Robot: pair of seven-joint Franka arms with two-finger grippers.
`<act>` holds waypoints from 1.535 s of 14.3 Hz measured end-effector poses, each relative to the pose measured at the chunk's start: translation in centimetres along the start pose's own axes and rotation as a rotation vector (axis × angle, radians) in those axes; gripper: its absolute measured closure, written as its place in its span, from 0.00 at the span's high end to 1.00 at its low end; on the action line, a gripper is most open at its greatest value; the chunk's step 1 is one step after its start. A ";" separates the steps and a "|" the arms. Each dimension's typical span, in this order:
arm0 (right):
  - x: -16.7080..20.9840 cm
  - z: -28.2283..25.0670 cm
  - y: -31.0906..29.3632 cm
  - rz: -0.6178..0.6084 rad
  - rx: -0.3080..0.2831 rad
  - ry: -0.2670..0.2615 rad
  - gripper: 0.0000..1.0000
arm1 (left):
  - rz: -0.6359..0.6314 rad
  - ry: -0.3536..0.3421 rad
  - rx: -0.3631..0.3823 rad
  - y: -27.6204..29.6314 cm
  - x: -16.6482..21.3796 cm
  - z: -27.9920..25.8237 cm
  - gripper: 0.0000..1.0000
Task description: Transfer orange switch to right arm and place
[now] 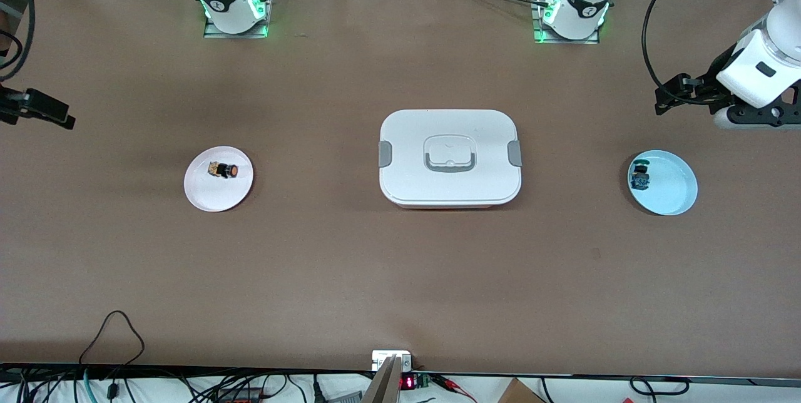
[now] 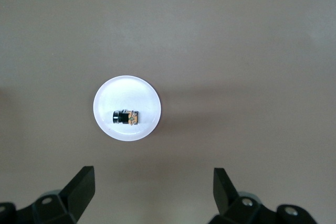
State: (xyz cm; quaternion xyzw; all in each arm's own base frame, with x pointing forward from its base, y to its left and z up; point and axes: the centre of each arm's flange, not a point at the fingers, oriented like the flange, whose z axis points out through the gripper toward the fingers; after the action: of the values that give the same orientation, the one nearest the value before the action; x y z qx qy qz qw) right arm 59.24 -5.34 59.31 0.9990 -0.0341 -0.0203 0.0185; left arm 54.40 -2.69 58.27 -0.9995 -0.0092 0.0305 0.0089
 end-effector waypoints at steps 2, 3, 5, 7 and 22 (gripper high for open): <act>0.1 1.2 0.1 0.000 0.003 0.029 1.00 | 0.000 0.000 0.000 0.0 0.0 0.0 1.00; -0.2 1.7 0.2 0.000 0.006 0.044 1.00 | 0.000 0.000 0.000 0.0 0.0 0.0 1.00; -1.4 1.8 0.4 0.000 0.014 0.046 1.00 | 0.000 0.000 0.000 0.0 0.0 0.0 1.00; -2.3 0.6 0.4 -0.002 0.019 0.050 1.00 | 0.000 0.000 0.000 0.0 0.0 0.0 1.00; -3.6 0.3 -2.2 -0.044 0.035 -0.014 1.00 | 0.001 0.000 0.000 0.1 0.0 0.0 1.00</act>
State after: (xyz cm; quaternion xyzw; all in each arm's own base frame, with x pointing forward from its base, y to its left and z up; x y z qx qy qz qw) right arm 55.83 -2.95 59.10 0.9996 -0.0126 -0.0271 0.0001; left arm 54.40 -2.76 58.26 -0.9995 -0.0085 0.0305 0.0089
